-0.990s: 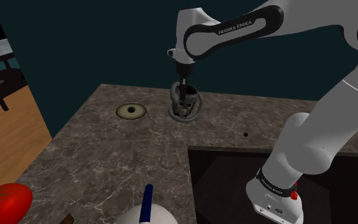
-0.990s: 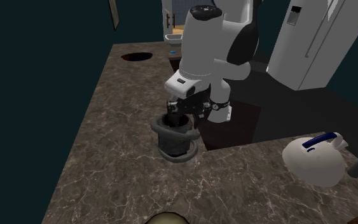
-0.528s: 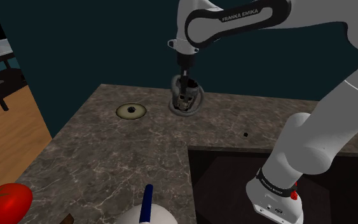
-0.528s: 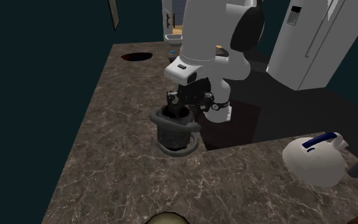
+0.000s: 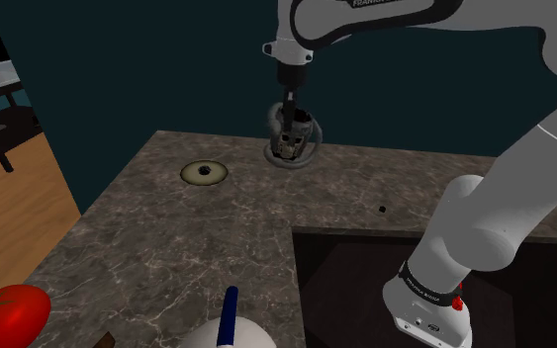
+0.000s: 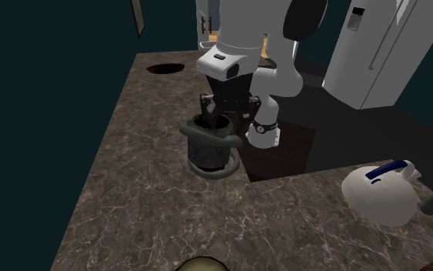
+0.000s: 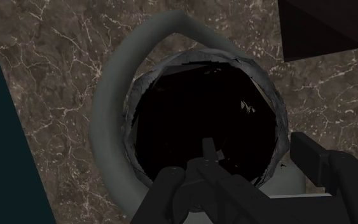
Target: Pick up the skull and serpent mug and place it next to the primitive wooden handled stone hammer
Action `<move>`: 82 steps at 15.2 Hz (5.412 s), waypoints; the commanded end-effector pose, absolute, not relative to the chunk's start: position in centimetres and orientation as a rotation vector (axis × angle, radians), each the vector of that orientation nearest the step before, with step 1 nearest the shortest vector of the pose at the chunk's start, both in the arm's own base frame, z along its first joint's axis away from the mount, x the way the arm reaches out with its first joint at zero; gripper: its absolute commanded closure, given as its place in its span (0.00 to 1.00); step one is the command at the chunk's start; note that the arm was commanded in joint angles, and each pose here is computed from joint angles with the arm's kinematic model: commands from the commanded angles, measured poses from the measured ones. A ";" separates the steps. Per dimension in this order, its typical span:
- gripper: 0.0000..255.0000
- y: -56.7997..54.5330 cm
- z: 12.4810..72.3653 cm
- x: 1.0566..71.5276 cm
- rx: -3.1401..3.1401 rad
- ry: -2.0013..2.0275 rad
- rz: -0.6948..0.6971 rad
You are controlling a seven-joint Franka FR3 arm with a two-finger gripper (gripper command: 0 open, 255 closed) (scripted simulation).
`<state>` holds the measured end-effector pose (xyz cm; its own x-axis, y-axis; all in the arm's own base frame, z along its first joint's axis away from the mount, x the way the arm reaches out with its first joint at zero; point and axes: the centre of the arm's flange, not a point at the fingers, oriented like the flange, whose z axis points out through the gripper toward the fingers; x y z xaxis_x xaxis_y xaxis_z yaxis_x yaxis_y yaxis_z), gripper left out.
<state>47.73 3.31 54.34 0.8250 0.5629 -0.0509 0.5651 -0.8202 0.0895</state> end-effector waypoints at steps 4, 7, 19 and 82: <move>1.00 3.3 57.0 47.7 2.904 0.900 -0.030; 1.00 3.3 58.6 47.7 2.904 0.900 -0.030; 1.00 3.3 64.9 47.7 2.904 0.900 -0.030; 1.00 46.4 55.4 43.1 2.904 0.900 -0.030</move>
<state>43.13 46.43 55.76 0.8249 0.5628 -0.0521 0.5652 -0.8199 0.0911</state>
